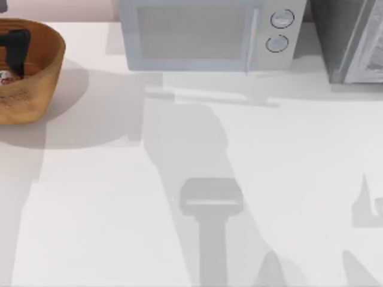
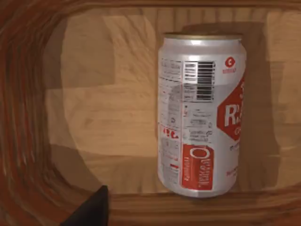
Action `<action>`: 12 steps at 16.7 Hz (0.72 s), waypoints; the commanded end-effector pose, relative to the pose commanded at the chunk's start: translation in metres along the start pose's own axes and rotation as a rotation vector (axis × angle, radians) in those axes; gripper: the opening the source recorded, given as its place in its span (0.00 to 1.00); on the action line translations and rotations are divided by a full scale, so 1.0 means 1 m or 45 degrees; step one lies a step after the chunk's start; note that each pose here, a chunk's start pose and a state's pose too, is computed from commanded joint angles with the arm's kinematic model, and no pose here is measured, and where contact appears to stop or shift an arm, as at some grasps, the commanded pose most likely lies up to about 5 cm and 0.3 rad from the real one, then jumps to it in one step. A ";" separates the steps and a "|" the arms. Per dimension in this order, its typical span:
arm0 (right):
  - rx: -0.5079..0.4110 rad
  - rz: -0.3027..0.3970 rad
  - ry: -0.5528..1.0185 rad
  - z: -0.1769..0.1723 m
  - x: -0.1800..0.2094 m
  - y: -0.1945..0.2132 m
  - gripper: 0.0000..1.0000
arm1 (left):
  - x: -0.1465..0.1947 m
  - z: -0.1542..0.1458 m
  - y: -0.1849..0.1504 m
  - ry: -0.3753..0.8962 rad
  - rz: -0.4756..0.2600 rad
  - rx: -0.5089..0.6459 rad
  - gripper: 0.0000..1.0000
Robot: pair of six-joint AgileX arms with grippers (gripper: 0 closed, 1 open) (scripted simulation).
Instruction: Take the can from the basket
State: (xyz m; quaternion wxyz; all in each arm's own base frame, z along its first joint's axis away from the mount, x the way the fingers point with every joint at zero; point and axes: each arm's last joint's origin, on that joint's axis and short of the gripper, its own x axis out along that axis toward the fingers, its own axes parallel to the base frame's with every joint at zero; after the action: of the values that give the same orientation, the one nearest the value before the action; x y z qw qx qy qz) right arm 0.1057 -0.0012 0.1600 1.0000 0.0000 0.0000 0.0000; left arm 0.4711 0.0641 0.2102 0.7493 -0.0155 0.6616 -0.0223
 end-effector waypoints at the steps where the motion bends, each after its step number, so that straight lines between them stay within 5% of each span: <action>1: 0.000 0.000 0.000 0.000 0.000 0.000 1.00 | 0.006 0.005 0.003 0.011 0.000 0.003 1.00; 12: 0.000 0.000 0.000 0.000 0.000 0.000 1.00 | 0.024 0.015 0.007 0.029 0.001 0.010 1.00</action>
State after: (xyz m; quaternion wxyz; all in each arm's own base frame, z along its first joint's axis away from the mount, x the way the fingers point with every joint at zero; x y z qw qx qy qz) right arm 0.1057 -0.0012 0.1600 1.0000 0.0000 0.0000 0.0000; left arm 0.4894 0.0697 0.1879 0.7418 -0.0121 0.6700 -0.0248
